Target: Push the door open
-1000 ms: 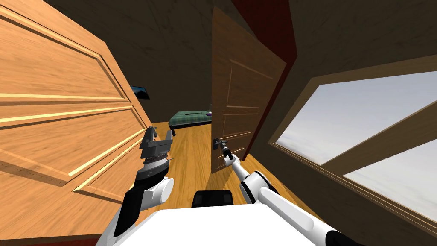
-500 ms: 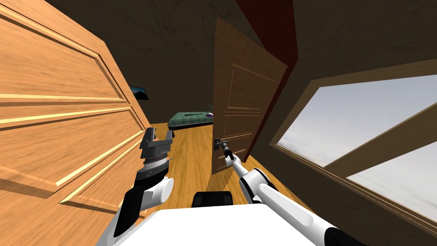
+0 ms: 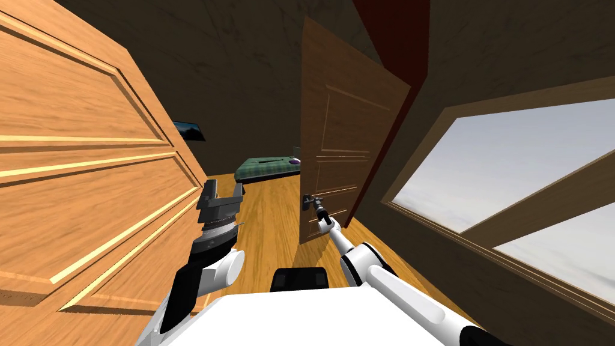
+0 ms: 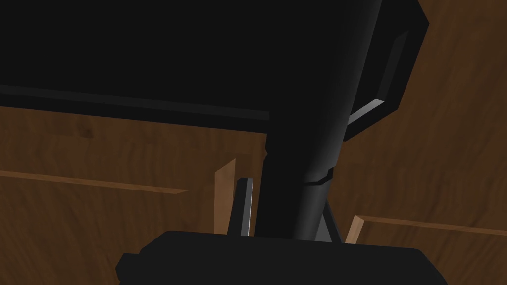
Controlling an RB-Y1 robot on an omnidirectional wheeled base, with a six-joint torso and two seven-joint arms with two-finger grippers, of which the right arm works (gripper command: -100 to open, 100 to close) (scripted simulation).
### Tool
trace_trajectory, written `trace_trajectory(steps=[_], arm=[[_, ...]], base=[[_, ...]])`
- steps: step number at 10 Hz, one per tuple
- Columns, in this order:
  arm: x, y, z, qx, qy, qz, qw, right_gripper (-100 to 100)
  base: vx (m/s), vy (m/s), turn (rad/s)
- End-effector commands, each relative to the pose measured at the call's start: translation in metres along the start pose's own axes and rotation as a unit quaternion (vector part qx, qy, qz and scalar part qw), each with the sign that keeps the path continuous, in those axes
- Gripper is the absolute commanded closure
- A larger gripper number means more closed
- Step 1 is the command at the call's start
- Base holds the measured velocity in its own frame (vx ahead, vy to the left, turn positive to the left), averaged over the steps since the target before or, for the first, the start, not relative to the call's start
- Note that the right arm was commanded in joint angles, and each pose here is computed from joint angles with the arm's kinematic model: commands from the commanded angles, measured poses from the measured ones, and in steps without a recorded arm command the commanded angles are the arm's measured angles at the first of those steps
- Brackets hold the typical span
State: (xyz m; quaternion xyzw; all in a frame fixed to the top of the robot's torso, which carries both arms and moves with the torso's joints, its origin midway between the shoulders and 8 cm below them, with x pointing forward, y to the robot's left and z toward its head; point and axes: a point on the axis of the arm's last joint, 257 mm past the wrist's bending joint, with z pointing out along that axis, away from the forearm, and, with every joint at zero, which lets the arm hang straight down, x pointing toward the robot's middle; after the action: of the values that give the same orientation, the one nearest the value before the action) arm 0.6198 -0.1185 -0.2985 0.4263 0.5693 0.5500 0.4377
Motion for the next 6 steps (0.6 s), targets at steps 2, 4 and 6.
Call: trace_trajectory(steps=[2,4,6], arm=[[-0.015,0.008,0.0058,-0.008,-0.012,-0.003,0.9999,100],[-0.033,0.008,0.0039,-0.008,-0.03,-0.002,0.9995,100],[-0.032,0.018,0.0073,-0.019,-0.028,-0.001,0.9994,100]], base=[[0.086,0.076,-0.029],[0.135,0.142,-0.063],[0.055,0.071,-0.031]])
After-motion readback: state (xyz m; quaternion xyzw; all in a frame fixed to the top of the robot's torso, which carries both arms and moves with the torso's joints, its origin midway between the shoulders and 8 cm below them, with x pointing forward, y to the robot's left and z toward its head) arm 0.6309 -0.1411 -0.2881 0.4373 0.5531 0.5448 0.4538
